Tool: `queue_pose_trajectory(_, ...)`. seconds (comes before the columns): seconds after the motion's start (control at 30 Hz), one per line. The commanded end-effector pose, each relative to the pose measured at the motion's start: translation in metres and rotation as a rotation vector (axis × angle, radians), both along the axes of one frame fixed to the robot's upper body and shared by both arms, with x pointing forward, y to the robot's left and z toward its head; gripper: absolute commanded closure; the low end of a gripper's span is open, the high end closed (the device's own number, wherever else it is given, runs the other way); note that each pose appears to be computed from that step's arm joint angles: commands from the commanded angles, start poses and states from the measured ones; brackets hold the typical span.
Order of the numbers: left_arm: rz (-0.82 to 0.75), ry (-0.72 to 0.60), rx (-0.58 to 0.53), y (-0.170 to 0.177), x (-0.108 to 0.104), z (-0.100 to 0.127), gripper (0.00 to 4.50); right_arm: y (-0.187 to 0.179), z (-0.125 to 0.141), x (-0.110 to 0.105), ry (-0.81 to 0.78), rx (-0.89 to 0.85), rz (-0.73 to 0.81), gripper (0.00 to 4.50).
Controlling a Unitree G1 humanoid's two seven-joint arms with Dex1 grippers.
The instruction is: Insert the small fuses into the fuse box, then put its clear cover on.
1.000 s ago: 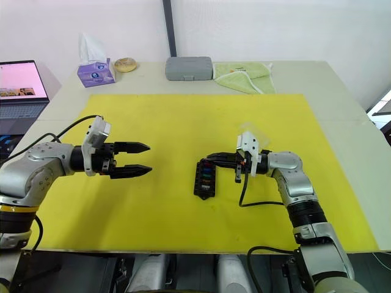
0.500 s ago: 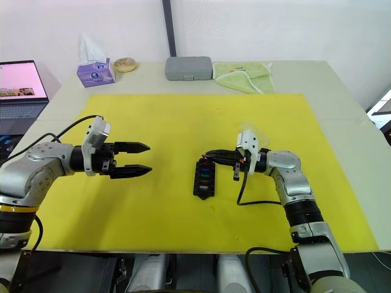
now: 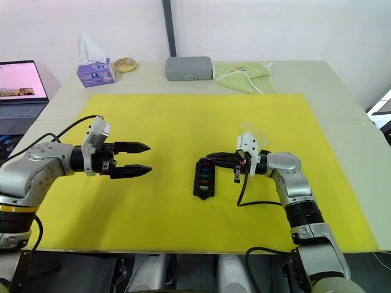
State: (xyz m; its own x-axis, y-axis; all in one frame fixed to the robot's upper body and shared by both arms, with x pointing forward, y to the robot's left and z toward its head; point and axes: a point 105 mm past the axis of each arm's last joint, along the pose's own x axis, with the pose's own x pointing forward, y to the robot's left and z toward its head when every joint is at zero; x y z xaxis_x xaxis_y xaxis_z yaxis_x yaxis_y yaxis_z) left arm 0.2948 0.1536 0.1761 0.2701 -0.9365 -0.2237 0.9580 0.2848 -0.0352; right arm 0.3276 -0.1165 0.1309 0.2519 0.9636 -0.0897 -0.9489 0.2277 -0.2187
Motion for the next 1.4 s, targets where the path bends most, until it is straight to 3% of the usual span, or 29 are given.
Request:
queue_pose_trajectory(0.03, -0.005, -0.038, -0.012, 0.000, -0.002, 0.010, 0.28, -0.003, -0.004, 0.003, -0.024, -0.049, -0.021, 4.45)
queue_pose_trajectory(0.37, -0.003, -0.041, -0.008, 0.001, -0.002, 0.010, 0.28, -0.003, -0.006, 0.000, 0.006, -0.040, 0.001, 4.45)
queue_pose_trajectory(0.47, -0.003, -0.042, -0.010, 0.001, -0.001, 0.010, 0.28, -0.003, -0.002, 0.001, 0.003, -0.015, -0.006, 3.53)
queue_pose_trajectory(0.6, -0.002, -0.041, -0.012, 0.001, -0.001, 0.010, 0.28, -0.003, 0.010, 0.000, -0.029, 0.036, 0.000, 1.53)
queue_pose_trajectory(0.87, 0.003, -0.037, -0.014, 0.001, 0.000, 0.008, 0.28, -0.011, 0.034, 0.006, -0.070, 0.105, -0.050, 1.53)
queue_pose_trajectory(1.07, 0.008, -0.050, -0.001, 0.005, 0.002, 0.011, 0.28, -0.004, 0.040, -0.006, -0.043, 0.063, -0.004, 1.53)
queue_pose_trajectory(1.2, 0.013, -0.067, 0.017, 0.008, 0.005, 0.012, 0.28, 0.005, 0.035, -0.018, -0.010, 0.034, 0.007, 2.80)
queue_pose_trajectory(1.3, 0.012, -0.068, 0.021, 0.009, 0.006, 0.011, 0.28, 0.007, 0.030, -0.019, 0.003, 0.008, -0.002, 4.26)
queue_pose_trajectory(1.4, 0.002, -0.066, 0.028, 0.008, 0.005, 0.007, 0.28, 0.007, 0.025, -0.016, 0.005, -0.019, -0.020, 4.46)
